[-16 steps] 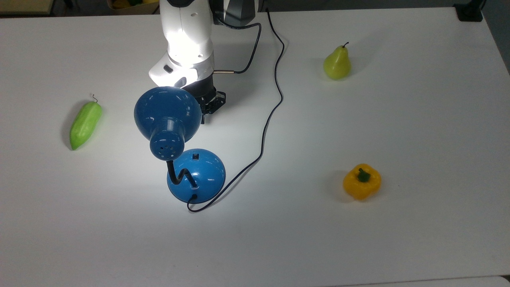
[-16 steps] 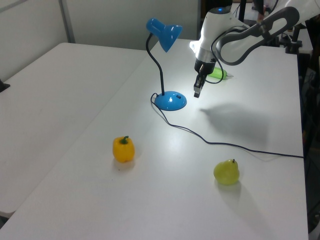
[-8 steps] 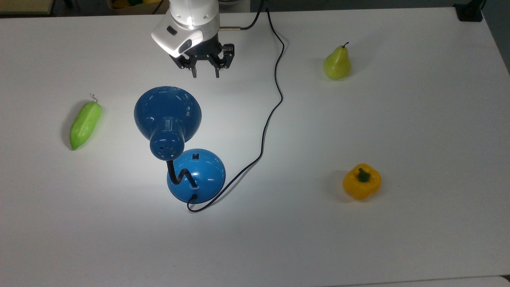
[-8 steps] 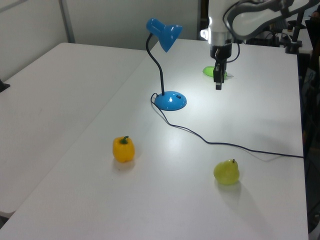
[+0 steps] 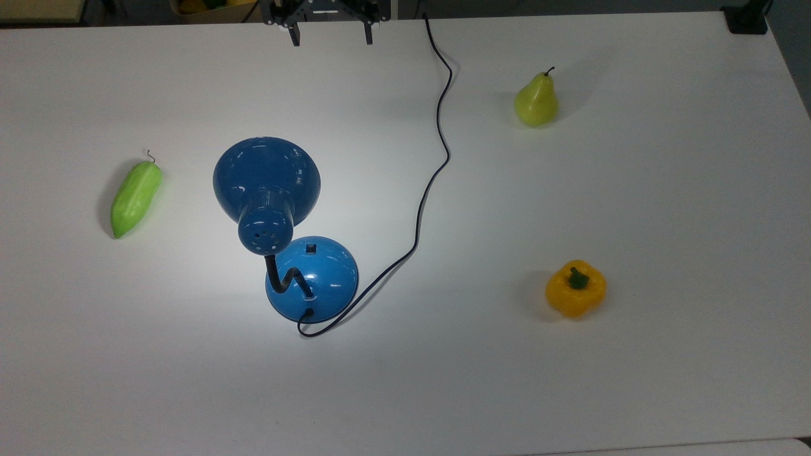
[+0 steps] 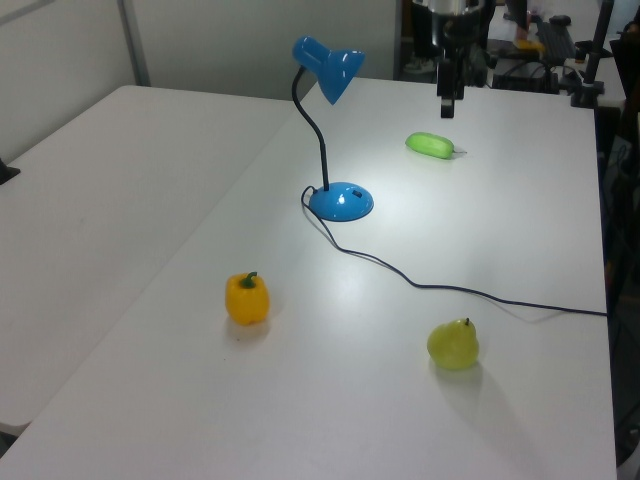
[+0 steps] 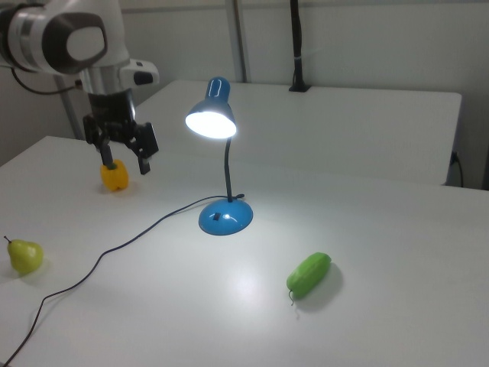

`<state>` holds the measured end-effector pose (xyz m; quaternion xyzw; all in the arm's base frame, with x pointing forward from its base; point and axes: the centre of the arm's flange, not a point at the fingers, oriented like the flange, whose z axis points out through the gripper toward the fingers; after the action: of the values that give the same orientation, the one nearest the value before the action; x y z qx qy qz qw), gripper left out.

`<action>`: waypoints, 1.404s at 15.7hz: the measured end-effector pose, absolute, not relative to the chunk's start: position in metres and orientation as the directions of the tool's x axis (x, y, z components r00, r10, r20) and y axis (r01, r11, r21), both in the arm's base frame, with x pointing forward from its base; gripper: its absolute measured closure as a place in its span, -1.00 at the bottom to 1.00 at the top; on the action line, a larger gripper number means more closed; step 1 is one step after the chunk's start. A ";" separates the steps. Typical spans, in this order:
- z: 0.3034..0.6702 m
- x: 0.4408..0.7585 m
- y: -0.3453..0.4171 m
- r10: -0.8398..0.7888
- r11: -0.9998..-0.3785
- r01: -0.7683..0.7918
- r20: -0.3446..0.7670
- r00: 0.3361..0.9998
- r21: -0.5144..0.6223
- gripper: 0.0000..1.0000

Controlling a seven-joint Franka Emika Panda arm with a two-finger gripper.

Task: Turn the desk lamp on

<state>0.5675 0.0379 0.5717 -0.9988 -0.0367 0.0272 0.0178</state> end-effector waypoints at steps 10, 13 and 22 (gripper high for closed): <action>0.632 0.567 0.040 -0.055 -0.996 -0.052 0.025 0.998 -0.078 -1.00; 0.632 0.568 0.042 -0.051 -0.996 -0.048 0.031 0.998 -0.079 -1.00; 0.642 0.558 0.050 0.009 -0.997 0.017 0.103 0.995 -0.079 -1.00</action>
<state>0.5582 0.0497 0.6421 -0.9979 -0.0067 -0.0513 0.0398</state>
